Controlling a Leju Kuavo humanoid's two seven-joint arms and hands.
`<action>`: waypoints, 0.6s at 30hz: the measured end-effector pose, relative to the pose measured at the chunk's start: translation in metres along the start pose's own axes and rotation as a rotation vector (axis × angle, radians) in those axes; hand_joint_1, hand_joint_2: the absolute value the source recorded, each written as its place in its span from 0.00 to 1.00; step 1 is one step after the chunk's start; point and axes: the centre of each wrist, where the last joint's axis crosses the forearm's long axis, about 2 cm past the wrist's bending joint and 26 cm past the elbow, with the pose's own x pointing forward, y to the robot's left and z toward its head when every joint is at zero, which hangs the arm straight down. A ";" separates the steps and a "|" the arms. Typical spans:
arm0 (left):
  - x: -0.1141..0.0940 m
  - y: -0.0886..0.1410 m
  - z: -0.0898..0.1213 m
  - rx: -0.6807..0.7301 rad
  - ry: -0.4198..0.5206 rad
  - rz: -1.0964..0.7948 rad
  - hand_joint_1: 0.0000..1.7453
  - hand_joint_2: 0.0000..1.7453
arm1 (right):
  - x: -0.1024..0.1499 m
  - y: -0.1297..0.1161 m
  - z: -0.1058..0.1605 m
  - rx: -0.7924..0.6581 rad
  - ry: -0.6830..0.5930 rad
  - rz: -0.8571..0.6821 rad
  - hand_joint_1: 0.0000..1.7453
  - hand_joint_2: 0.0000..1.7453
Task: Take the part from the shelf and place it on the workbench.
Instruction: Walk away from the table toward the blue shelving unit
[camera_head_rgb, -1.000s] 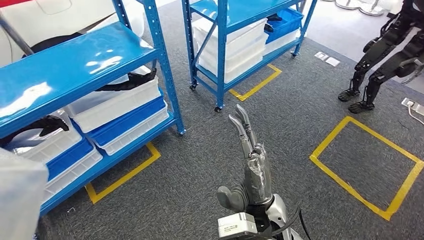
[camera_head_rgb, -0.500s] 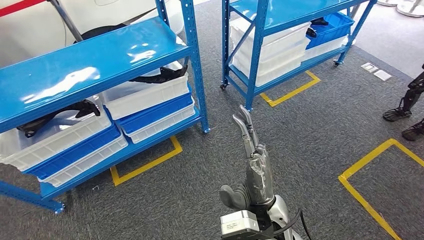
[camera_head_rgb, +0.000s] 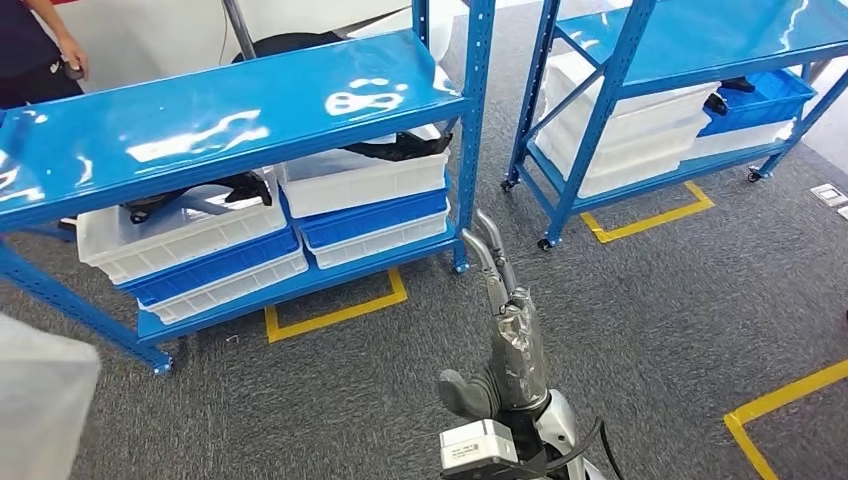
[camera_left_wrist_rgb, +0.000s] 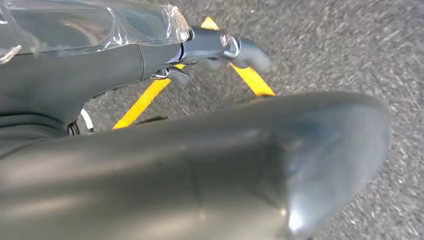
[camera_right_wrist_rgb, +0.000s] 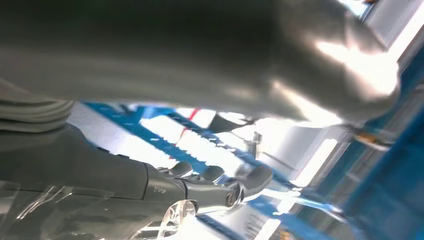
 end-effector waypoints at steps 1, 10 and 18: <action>0.001 0.000 0.000 -0.001 -0.002 0.000 0.00 0.00 | 0.000 0.000 0.001 0.001 0.003 0.000 0.00 0.00; -0.002 -0.002 0.001 -0.008 0.006 0.002 0.00 0.00 | -0.001 -0.001 0.003 0.006 0.011 0.005 0.00 0.00; -0.008 -0.004 0.002 -0.008 0.017 0.007 0.00 0.00 | -0.002 0.000 0.005 0.015 0.032 0.003 0.00 0.00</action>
